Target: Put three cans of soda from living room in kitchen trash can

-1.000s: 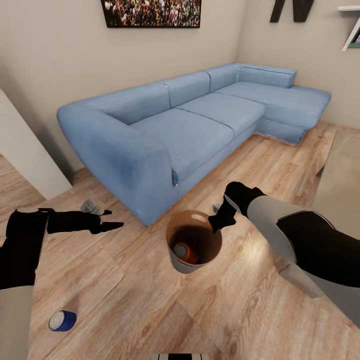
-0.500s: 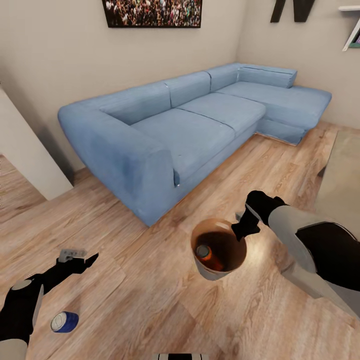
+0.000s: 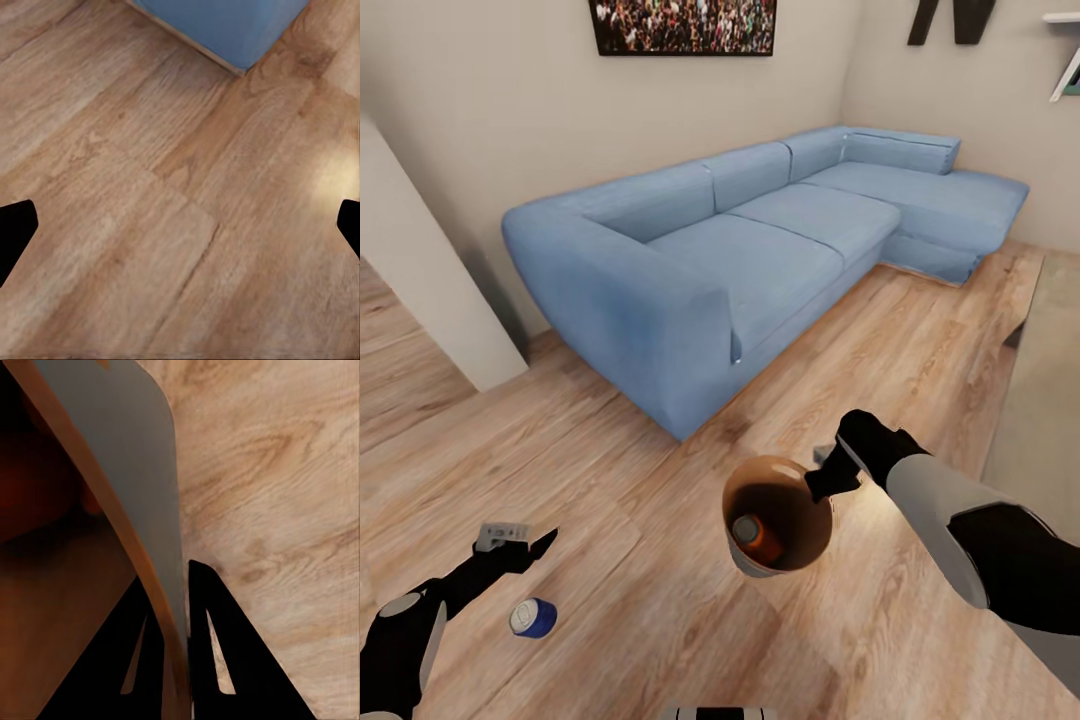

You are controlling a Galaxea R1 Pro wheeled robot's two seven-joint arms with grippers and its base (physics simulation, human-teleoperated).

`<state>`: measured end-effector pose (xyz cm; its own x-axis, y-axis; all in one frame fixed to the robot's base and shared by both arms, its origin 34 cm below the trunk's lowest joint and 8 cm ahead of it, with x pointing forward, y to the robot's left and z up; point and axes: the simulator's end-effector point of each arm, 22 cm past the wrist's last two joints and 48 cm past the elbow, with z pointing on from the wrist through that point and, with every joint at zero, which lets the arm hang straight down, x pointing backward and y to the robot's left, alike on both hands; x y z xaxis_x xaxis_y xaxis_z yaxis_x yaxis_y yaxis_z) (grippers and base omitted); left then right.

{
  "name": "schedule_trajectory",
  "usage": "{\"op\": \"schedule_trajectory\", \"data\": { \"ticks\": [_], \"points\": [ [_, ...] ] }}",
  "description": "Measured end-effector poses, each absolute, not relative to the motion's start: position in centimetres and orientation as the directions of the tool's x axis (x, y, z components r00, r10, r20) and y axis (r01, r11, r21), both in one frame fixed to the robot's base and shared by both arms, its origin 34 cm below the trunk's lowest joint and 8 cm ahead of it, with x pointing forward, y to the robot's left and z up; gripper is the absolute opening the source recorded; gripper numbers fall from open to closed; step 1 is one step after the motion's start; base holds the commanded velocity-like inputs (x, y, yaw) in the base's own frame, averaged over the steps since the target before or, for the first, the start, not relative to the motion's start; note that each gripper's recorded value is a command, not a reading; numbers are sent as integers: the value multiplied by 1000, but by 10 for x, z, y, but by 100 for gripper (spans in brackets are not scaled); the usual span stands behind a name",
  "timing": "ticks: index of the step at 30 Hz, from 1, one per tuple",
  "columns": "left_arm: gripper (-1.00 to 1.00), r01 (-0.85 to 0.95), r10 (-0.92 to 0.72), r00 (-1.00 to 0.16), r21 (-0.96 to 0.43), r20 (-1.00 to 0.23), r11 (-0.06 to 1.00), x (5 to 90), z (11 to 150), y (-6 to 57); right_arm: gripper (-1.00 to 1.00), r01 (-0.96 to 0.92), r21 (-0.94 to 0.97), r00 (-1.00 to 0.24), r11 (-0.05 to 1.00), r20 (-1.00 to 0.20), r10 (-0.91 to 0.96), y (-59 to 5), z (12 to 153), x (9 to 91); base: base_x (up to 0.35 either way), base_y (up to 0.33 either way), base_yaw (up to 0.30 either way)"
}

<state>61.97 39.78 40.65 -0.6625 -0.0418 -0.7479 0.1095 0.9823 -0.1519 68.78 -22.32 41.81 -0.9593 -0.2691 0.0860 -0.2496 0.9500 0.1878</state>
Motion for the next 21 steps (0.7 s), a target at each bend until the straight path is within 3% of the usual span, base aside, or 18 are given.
{"op": "schedule_trajectory", "data": {
  "ticks": [6, 14, 21],
  "points": [
    [100, 107, -42, -663, -151, -747, 983, 619, 406, 398, -100, -242, 203, -961, 949, 83, -263, -218, 418, 687, -55, 87, 0],
    [100, 105, -43, -666, -151, -744, 983, 619, 406, 399, -100, -241, 211, -961, 947, 82, -263, -214, 418, 687, 224, 129, 0],
    [100, 101, -48, -670, -155, -741, 983, 618, 405, 398, -100, -252, 209, -959, 945, 81, -273, -210, 418, 687, 62, 70, 0]
  ]
}}
